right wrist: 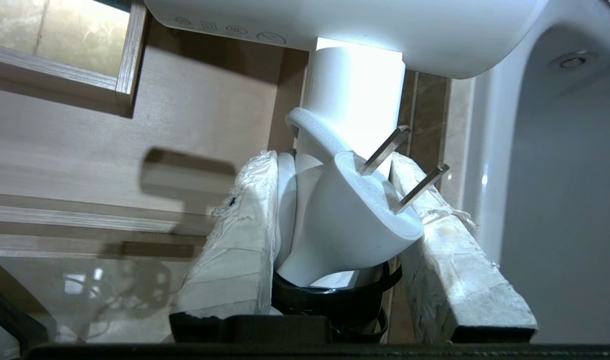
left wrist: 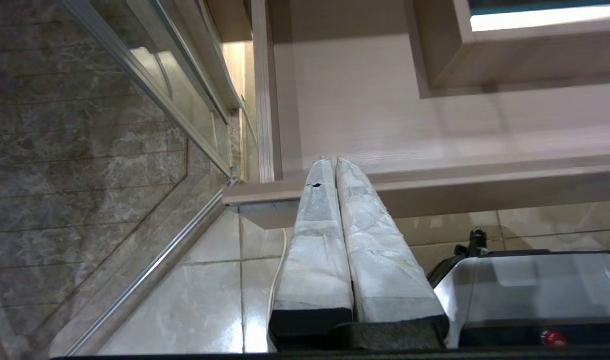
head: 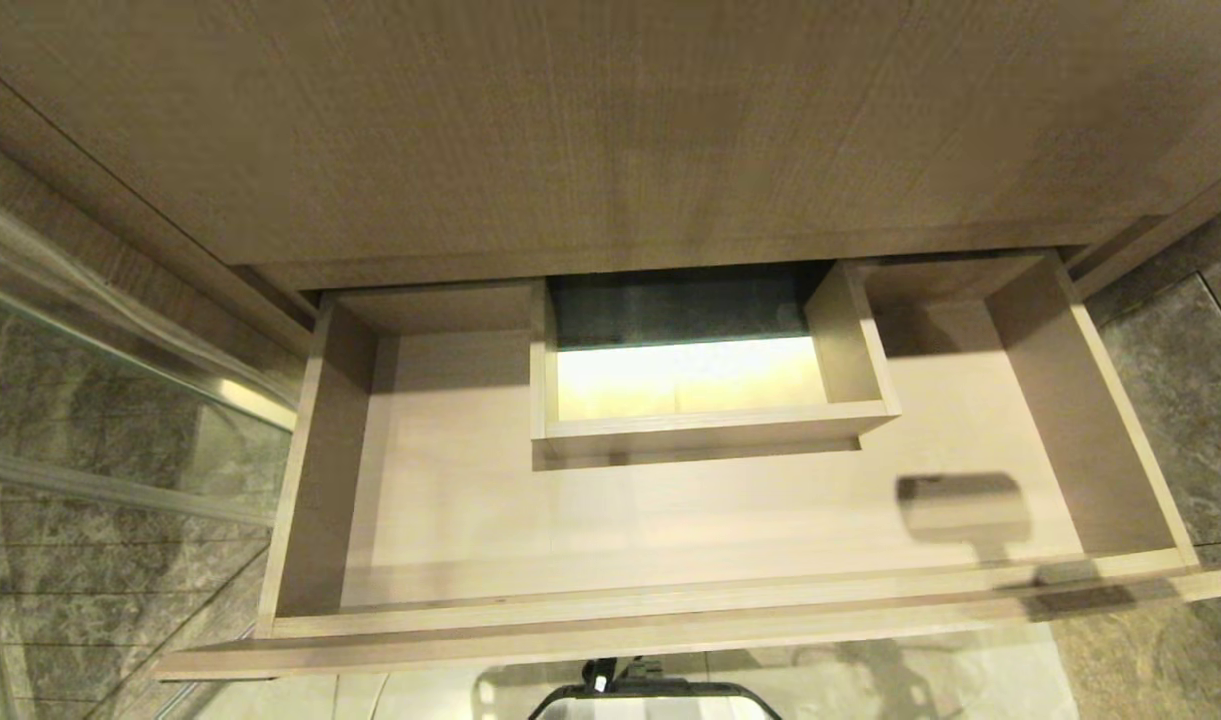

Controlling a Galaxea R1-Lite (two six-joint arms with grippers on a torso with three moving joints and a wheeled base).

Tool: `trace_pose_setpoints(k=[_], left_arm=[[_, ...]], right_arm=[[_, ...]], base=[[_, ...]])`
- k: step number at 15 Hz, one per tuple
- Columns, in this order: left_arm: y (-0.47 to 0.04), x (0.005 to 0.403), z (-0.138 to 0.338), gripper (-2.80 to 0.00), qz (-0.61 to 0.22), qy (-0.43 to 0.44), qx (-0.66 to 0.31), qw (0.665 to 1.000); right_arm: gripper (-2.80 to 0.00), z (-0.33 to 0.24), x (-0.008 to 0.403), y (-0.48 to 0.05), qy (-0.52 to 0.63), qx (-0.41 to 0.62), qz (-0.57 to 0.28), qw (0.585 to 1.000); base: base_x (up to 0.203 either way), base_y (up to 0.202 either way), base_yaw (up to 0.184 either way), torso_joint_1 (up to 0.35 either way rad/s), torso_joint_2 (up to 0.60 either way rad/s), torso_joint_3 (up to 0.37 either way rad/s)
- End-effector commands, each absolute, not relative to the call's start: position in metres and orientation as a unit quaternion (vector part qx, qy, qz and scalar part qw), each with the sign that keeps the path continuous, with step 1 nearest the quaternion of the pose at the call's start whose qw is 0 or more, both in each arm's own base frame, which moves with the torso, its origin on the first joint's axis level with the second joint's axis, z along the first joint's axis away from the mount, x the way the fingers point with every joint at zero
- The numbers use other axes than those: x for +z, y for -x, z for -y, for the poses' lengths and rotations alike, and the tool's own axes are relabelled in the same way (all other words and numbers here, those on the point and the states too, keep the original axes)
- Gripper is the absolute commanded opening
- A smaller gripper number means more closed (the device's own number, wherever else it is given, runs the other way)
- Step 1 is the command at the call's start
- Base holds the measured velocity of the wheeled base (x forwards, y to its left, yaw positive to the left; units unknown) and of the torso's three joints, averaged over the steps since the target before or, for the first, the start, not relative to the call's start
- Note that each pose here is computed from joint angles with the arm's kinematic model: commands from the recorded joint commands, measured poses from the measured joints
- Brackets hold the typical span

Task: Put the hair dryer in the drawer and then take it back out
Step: Place it on the countertop

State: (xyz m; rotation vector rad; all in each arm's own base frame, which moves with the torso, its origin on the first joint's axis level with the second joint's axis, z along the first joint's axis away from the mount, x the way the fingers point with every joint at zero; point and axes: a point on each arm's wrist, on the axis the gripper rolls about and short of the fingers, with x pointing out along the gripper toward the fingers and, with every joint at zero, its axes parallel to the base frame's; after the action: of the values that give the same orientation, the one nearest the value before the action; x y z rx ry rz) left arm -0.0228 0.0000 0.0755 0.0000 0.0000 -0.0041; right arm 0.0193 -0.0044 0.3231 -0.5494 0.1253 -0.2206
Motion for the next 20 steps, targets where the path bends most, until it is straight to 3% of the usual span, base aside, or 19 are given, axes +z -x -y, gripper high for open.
trace_pose_setpoints(k=[1, 5, 20], left_arm=[[0.023, 0.075, 0.000, -2.80, 0.000, 0.000, -0.002, 1.000], [0.023, 0.075, 0.000, -2.80, -0.001, 0.000, -0.002, 1.000], [0.023, 0.075, 0.000, -2.80, -0.001, 0.000, -0.002, 1.000]], right_arm=[[-2.80, -0.001, 0.319, -0.007, 0.277, -0.113, -0.047, 0.953], [-2.80, -0.004, 0.314, 0.001, 0.269, -0.116, -0.037, 0.955], [-2.80, -0.008, 0.310, 0.009, 0.265, -0.125, 0.000, 0.956]], base=[[0.000, 0.000, 0.000, 0.232, -0.47, -0.218], [0.000, 0.000, 0.000, 0.123, -0.49, -0.222], [0.000, 0.000, 0.000, 0.319, -0.53, -0.254]])
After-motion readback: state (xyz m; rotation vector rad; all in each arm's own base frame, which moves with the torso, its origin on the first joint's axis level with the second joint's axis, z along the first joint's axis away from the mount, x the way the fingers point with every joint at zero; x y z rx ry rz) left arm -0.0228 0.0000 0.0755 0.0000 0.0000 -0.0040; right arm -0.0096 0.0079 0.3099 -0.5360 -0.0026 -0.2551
